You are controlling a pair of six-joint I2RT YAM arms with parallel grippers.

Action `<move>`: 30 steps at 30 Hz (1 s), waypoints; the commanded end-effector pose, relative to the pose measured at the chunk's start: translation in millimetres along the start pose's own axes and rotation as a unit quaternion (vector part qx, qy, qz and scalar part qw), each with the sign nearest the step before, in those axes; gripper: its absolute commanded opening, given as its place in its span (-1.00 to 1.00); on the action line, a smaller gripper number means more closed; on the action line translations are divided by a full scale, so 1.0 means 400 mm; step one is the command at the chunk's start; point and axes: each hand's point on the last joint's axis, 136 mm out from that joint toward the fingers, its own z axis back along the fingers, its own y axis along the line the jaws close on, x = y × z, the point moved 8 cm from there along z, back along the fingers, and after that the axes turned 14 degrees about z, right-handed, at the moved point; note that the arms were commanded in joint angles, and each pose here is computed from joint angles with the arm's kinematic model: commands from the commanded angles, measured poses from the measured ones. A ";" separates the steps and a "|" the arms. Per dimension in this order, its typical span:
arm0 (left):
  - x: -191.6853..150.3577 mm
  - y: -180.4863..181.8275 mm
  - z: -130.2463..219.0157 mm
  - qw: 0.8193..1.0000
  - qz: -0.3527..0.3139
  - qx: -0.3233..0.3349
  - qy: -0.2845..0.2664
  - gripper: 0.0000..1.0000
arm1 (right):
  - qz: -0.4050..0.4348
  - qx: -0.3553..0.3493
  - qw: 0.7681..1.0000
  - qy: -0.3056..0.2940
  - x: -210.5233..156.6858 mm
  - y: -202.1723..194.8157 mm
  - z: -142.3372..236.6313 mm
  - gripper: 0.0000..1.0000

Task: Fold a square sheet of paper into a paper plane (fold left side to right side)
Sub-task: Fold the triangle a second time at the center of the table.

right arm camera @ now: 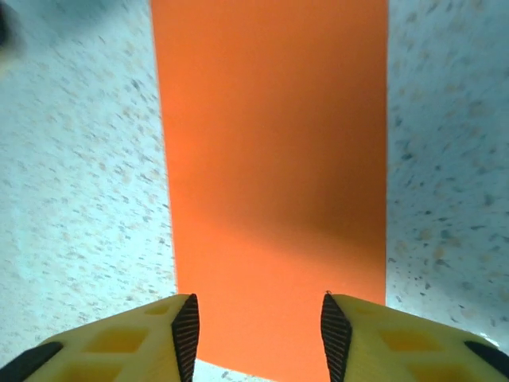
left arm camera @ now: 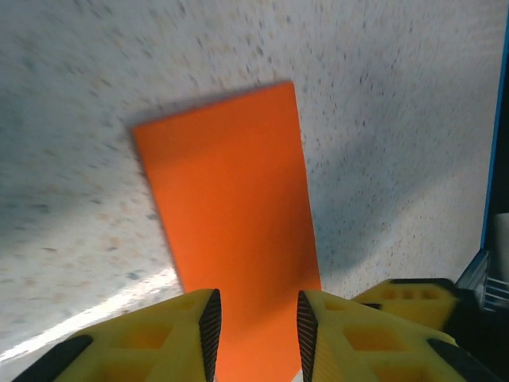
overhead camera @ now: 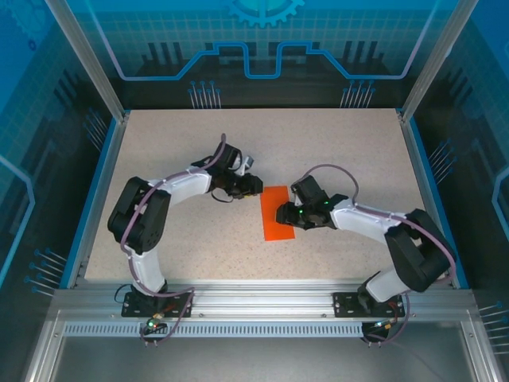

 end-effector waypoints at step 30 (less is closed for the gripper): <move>-0.039 0.066 -0.155 0.996 0.017 0.076 0.053 -0.36 | -0.071 0.082 0.986 0.124 -0.080 -0.067 -0.015 0.03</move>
